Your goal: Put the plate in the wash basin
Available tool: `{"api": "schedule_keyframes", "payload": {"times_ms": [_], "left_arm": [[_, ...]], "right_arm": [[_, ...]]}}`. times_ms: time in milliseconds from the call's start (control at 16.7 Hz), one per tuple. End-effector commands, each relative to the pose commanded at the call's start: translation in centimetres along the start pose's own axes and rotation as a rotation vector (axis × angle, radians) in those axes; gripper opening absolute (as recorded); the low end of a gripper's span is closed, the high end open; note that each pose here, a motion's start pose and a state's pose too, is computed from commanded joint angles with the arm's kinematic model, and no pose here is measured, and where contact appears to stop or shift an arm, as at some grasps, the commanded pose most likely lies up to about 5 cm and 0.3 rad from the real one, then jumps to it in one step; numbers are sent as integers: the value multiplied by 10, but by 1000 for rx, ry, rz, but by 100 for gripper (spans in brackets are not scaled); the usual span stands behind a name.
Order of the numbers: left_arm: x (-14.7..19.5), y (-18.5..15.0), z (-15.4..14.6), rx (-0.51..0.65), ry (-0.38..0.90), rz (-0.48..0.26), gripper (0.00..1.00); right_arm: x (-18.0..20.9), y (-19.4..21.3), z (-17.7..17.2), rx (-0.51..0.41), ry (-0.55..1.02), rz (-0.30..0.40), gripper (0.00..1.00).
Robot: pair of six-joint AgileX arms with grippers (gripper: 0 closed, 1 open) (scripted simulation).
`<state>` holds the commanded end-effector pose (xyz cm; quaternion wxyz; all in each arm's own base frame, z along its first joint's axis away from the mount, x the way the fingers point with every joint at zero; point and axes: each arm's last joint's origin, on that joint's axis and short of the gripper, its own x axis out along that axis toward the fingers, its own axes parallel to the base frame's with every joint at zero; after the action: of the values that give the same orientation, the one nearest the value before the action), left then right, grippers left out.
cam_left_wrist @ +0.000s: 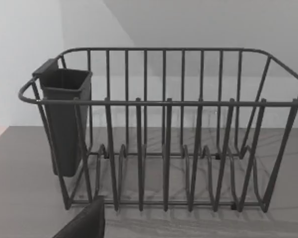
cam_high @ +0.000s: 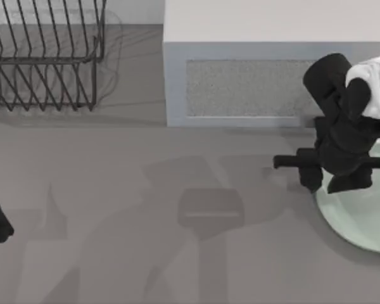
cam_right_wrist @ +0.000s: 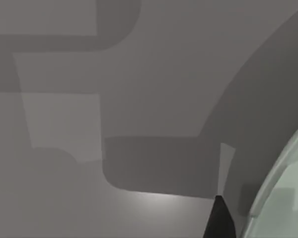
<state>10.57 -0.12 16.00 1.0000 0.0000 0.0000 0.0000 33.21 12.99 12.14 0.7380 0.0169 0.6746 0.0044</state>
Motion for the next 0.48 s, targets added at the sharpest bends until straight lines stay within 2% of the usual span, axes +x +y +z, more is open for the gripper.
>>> {"api": "schedule_keyframes", "payload": {"times_ms": [180,480], "left_arm": [[0,0,0,0,0,0,100],[0,0,0,0,0,0,100]], "right_arm": [[-1,2,-4,-16,23,-25,0],[-22,21,-11,-114,136,-148,0]]}}
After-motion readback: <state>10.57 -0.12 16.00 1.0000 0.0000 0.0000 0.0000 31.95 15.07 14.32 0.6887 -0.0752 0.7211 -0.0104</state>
